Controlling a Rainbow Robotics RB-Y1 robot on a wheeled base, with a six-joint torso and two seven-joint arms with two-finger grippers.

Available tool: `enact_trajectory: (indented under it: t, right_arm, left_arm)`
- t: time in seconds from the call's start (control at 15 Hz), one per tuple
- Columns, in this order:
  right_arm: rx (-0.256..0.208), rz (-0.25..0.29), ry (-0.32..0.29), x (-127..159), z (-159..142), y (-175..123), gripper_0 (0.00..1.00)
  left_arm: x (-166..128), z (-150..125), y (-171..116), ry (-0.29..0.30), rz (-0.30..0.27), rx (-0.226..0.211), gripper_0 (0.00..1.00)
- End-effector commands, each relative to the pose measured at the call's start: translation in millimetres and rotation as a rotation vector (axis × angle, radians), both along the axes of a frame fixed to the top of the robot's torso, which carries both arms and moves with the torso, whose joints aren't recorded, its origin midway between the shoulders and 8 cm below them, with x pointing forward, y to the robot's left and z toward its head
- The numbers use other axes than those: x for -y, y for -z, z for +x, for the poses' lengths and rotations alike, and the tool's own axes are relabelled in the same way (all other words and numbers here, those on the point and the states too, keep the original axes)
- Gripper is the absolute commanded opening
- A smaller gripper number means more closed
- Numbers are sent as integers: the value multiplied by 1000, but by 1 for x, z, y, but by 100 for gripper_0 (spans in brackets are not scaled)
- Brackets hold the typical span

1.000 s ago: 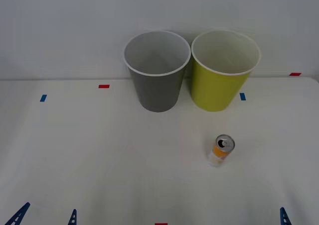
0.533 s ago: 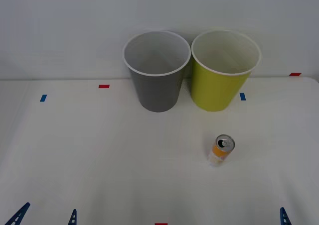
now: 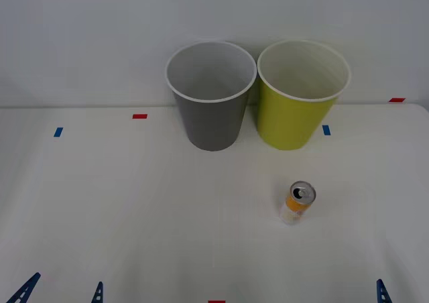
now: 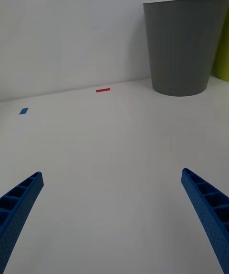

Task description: Put cans in the gray bin and PET bottles in the light green bin.

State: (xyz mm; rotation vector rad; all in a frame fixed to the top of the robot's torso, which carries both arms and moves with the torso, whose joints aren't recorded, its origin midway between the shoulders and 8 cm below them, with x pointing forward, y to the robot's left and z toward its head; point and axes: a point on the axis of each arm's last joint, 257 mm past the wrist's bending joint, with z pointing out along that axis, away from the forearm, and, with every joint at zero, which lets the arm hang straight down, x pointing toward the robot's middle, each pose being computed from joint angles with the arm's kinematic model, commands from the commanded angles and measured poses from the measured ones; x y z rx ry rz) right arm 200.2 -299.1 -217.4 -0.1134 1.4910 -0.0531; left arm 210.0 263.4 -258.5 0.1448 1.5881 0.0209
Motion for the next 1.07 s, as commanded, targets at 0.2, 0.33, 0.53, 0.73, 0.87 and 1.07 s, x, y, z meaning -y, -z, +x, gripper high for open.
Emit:
enact_trajectory:
  t: [0.2, 0.33, 0.53, 0.73, 0.87, 1.07]
  right_arm:
    - [0, 0, 0, 0, 0, 0, 100]
    - [0, 0, 0, 0, 0, 0, 100]
    - [0, 0, 0, 0, 0, 0, 100]
    - [0, 0, 0, 0, 0, 0, 100]
    - [0, 0, 0, 0, 0, 0, 100]
    - [0, 0, 0, 0, 0, 0, 100]
  left_arm:
    - [0, 0, 0, 0, 0, 0, 100]
    - [0, 0, 0, 0, 0, 0, 100]
    - [0, 0, 0, 0, 0, 0, 100]
    - [0, 0, 0, 0, 0, 0, 100]
    - [0, 0, 0, 0, 0, 0, 100]
    - [0, 0, 0, 0, 0, 0, 100]
